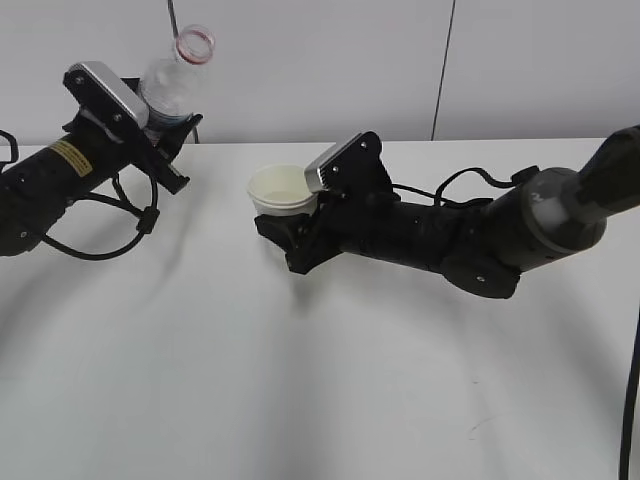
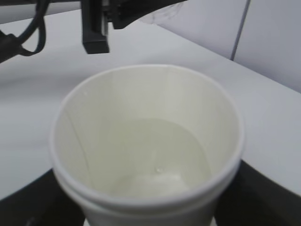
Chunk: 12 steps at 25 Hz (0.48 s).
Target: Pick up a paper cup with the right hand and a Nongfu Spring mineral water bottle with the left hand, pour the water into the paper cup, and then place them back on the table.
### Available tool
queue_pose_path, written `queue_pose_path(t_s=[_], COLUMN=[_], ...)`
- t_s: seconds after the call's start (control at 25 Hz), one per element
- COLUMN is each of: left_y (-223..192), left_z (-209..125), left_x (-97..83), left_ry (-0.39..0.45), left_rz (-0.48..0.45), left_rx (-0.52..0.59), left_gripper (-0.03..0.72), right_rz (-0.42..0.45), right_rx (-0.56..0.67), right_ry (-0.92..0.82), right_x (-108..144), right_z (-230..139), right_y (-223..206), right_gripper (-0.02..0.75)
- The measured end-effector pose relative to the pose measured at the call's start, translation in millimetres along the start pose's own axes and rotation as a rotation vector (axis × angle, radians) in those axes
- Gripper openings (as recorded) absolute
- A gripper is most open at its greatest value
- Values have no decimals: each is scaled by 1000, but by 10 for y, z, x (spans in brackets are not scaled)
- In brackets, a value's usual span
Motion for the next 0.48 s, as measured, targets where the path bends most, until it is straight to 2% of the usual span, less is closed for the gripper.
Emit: queue_pose_path(t_s=[0.12, 0.32, 0.4, 0.48], left_y=[0, 7, 12, 16], left_z=[-24, -136, -160, -163], left_x=[-4, -96, -149, -192], left_ry=[215, 500, 573, 610], left_rz=[-1, -34, -56, -78], left_rx=[14, 93, 117, 128], left_gripper=[411, 411, 411, 411], right_rz=[-55, -155, -193, -230], right_rx=[-26, -54, -60, -64], right_ry=[-14, -49, -51, -48], right_x=[-145, -509, -663, -819], right_z=[43, 78, 82, 82], right_y=[27, 148, 212, 285], right_gripper=[512, 512, 512, 511])
Point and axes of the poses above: a point on each arm's last joint axis where the gripper is mounted, y pointing back along that axis away from the gripper, x along the wrist's bending axis when the last joint is at zero, z = x × y, the point moved 8 cm from there along -y, pointing out along that axis toward the gripper, and after that the axes turned 9 degrees about -y, right-handed, at the moved point
